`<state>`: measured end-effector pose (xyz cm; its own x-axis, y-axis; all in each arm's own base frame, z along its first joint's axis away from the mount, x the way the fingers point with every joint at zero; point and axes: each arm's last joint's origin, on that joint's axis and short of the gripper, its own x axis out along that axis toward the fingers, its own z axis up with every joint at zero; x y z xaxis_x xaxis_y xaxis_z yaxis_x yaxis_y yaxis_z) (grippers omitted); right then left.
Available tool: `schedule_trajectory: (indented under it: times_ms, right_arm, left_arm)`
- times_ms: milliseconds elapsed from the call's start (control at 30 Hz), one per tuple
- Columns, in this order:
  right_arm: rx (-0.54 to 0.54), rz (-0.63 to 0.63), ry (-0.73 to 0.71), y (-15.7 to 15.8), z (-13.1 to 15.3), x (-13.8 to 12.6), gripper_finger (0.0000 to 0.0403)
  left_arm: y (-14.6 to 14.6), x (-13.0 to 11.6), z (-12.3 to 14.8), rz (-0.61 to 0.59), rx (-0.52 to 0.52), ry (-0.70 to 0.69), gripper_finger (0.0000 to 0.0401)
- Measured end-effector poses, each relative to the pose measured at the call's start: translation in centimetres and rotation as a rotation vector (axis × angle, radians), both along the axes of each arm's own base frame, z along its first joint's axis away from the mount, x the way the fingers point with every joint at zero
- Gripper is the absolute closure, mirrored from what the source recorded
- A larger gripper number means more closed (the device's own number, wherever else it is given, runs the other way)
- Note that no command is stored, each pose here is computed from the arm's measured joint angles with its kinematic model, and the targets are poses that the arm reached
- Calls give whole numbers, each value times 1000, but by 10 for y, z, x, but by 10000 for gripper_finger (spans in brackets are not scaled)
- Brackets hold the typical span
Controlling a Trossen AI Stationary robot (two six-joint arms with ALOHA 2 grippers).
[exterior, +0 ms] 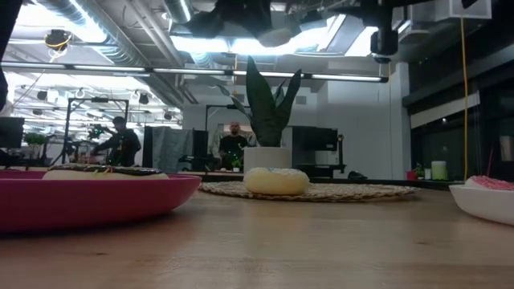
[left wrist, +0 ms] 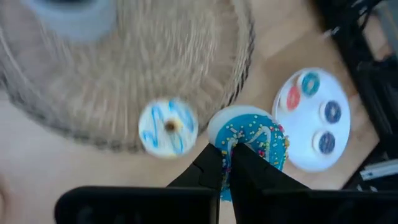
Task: Pick & Place donuts
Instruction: Put the blue donut on the white plate
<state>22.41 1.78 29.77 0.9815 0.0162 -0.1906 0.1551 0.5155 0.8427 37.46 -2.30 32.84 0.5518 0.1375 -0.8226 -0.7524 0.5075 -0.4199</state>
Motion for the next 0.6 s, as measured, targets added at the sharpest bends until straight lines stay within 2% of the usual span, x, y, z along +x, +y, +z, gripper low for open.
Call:
schedule_trajectory:
  times_ms: [133, 267, 433, 600]
  right_arm:
    - [16, -2, -64, 1, 3, 6, 269]
    - [37, -3, -102, 1, 2, 15, 269]
    - [35, -7, -161, 2, 2, 25, 269]
    - [10, -84, -198, 0, 6, 25, 269]
  left_arm:
    - [3, 1, 19, -22, 124, -48, 391]
    - [8, 1, 43, -56, 200, -110, 391]
    - [14, 0, 63, -70, 250, -153, 391]
    - [20, -3, 68, -65, 254, -143, 391]
